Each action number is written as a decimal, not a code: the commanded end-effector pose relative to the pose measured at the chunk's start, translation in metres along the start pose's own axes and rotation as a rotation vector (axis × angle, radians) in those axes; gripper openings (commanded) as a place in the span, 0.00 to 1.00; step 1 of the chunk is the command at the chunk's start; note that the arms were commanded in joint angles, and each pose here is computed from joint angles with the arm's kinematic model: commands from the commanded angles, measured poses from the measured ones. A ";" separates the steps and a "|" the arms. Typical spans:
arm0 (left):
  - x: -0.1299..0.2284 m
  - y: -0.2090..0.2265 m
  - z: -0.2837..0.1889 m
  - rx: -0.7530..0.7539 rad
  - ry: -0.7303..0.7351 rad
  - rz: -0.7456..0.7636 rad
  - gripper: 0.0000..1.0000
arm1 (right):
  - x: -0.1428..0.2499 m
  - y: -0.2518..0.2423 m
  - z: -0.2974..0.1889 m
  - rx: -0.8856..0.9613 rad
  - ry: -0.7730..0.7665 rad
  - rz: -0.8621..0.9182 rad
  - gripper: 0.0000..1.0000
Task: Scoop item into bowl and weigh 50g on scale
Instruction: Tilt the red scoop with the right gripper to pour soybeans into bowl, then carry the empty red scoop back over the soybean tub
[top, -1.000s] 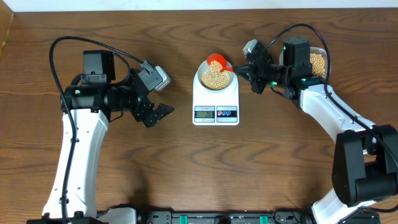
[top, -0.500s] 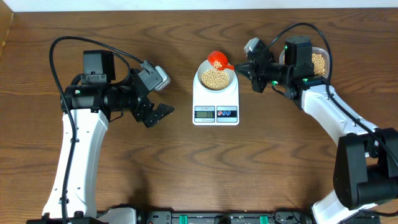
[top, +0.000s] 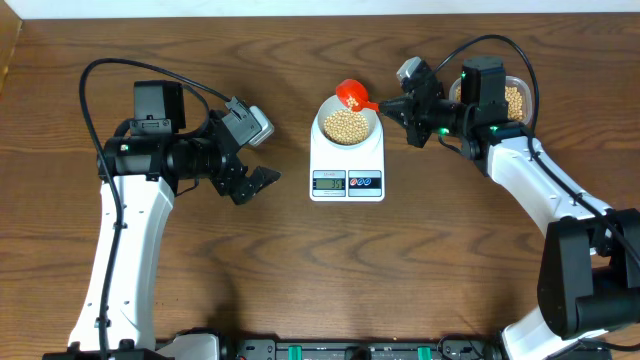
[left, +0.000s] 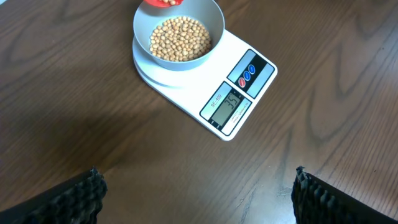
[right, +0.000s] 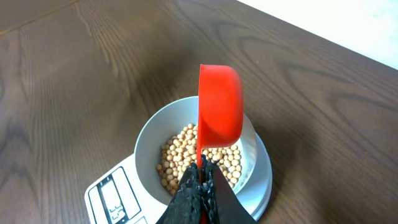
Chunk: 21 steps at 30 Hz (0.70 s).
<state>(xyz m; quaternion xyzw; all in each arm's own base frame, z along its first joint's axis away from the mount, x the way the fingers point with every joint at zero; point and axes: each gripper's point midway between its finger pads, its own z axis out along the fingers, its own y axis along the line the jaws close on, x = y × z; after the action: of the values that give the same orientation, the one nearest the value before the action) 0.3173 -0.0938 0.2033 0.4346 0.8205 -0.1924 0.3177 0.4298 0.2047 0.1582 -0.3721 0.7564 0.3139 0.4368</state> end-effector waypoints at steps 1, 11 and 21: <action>-0.008 0.000 -0.006 -0.008 -0.022 0.032 0.98 | -0.015 0.004 -0.008 -0.003 -0.032 -0.011 0.01; -0.008 0.000 -0.006 -0.008 -0.021 0.032 0.98 | -0.019 0.007 -0.009 0.050 -0.001 -0.140 0.01; -0.008 0.000 -0.006 -0.008 -0.021 0.032 0.98 | -0.025 0.012 -0.014 0.061 0.004 -0.203 0.01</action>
<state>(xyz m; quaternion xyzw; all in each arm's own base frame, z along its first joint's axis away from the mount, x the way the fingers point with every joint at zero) 0.3173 -0.0938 0.2033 0.4346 0.8205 -0.1924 0.3177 0.4244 0.2013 0.1626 -0.4108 0.7524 0.2583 0.4453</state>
